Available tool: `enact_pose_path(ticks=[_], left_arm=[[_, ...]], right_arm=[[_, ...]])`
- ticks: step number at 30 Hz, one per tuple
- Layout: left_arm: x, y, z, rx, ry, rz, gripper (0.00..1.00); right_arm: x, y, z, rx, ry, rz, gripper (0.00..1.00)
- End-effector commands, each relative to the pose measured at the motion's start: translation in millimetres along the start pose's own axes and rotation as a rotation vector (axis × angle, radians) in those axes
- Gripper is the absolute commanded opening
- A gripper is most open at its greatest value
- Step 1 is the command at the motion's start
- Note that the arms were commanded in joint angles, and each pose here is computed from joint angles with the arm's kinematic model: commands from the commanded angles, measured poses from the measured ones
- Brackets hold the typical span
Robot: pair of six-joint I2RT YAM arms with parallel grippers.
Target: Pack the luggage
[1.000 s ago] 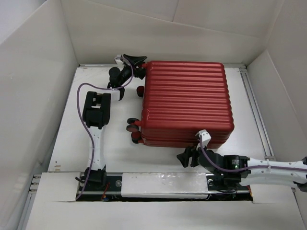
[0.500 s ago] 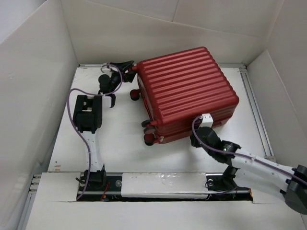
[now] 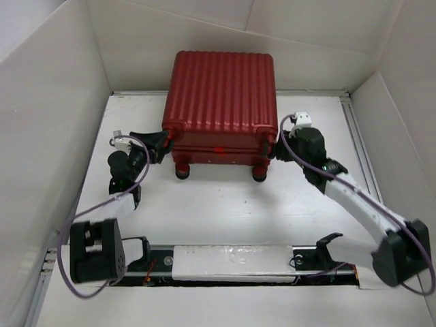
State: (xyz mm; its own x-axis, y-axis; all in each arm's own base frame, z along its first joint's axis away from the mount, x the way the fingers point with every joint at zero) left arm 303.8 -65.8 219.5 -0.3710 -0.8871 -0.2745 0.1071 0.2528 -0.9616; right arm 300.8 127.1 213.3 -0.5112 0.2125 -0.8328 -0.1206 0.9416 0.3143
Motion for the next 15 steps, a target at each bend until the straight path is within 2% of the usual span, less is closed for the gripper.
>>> enact_pose_path(ticks=[1,3,4,7,8,10,13,14,15], left_arm=[[6.1,-42.3,-19.5,0.105,0.101,0.247,0.00],[-2.4,-39.6,-19.1,0.027,0.097,0.262,0.00],[-9.3,-44.3,-21.1,0.021,0.078,0.279,0.00],[-21.9,-53.1,-28.8,0.038,0.057,0.287,0.00],[-24.8,-49.8,-29.9,0.020,0.050,0.277,0.00],[-26.6,-48.5,-33.8,0.015,0.055,0.284,0.00],[-26.8,-41.5,-34.0,0.001,0.063,0.285,0.00],[-25.1,-40.1,-34.7,0.007,0.070,0.287,0.00],[-24.6,-36.2,-33.9,0.004,0.072,0.284,0.00]], right_arm=[[10.0,36.2,-46.5,-0.298,-0.093,-0.020,0.44],[40.4,21.7,-50.2,-0.291,-0.074,-0.006,0.45],[39.4,18.3,-56.5,-0.296,-0.106,0.010,0.40],[50.1,12.1,-59.0,-0.301,-0.095,0.012,0.32],[50.3,7.5,-60.7,-0.287,-0.109,0.017,0.23],[47.5,2.8,-60.8,-0.271,-0.135,0.009,0.15],[30.9,-5.1,-58.3,-0.264,-0.228,-0.044,0.21],[30.8,-5.0,-55.7,-0.291,-0.220,-0.074,0.30],[27.9,-4.8,-48.4,-0.312,-0.229,-0.099,0.34]])
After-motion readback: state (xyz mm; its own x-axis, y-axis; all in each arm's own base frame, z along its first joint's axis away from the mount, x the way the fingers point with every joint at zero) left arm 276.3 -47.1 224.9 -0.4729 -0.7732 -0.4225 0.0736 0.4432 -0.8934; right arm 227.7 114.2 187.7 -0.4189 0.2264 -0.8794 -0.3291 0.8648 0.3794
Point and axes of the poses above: each gripper's point midway between its finger pads, its own z axis out along the fingers, its own y axis along the line the jaws close on, x = y × z, the point moved 6 cm from there along -z, back along the fingers, and after that the axes turned 10 degrees about z, right-handed, at the moved point
